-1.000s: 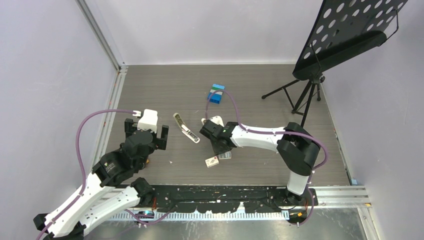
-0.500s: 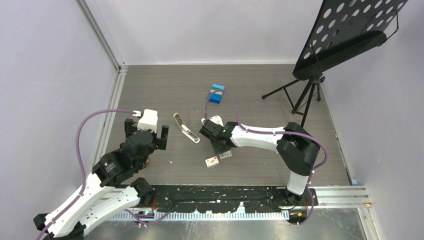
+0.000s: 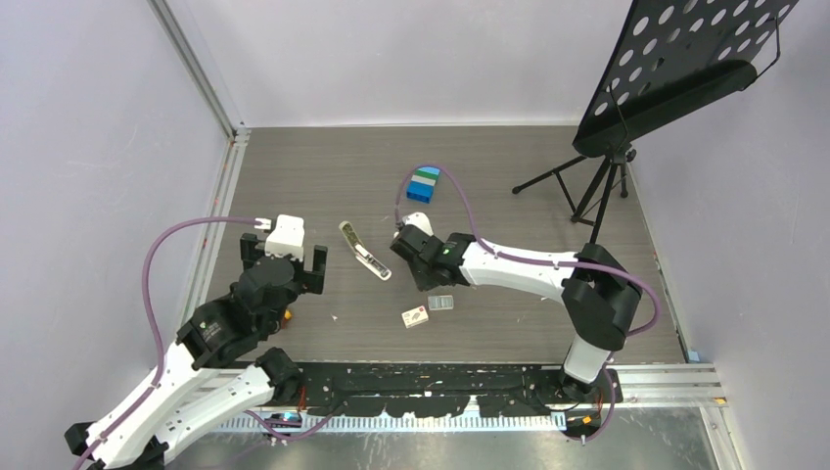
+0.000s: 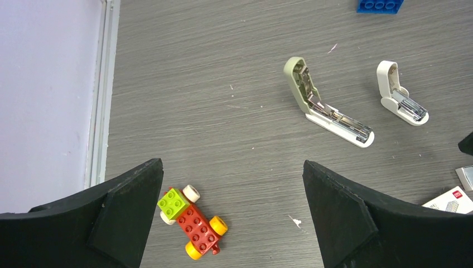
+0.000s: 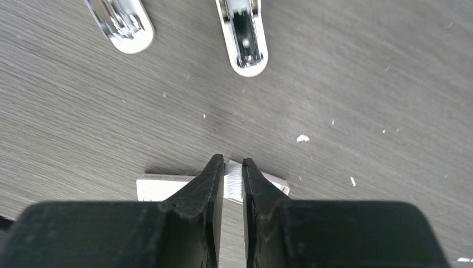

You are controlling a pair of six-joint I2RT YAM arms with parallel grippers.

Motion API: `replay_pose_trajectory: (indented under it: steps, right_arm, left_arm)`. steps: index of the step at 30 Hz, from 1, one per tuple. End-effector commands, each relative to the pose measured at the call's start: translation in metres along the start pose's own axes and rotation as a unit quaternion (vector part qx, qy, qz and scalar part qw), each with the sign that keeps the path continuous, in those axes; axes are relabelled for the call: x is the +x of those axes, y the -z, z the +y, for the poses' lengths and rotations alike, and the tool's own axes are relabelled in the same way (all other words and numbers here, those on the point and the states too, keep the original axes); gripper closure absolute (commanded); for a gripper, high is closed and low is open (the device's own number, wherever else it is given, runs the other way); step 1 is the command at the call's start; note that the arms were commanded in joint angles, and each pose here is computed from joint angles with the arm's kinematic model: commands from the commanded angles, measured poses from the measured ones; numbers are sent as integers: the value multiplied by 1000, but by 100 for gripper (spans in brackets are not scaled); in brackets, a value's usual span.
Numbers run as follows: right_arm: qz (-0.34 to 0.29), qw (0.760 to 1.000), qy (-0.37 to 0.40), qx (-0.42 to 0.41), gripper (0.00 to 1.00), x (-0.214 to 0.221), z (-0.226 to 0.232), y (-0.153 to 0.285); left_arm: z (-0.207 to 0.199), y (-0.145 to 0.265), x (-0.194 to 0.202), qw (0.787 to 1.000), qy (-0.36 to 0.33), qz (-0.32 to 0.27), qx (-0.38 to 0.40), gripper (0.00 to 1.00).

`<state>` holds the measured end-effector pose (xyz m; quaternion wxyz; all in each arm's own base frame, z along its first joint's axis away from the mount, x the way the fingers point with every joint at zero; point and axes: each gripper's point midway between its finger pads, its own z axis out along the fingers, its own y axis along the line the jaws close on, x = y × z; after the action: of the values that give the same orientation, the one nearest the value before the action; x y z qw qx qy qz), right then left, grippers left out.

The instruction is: Load the staples into the stapler

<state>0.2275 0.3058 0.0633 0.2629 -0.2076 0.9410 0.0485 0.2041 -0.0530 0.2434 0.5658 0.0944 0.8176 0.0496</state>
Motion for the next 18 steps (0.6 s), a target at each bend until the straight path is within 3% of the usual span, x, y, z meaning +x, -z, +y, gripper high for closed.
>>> replay_pose_trajectory:
  steps: [1,12,18]
  right_arm:
    - [-101,995,12,-18,86,-57,6,26]
    - [-259,963,15,-73,86,-113,14,38]
    - [-293,954,18,-67,86,-130,3,29]
  left_arm:
    - [0,1,-10,1000,22,-19,4,1]
    - [8,9,-14,998,41,-40,5,1]
    - [6,6,-14,998,32,-45,9,1]
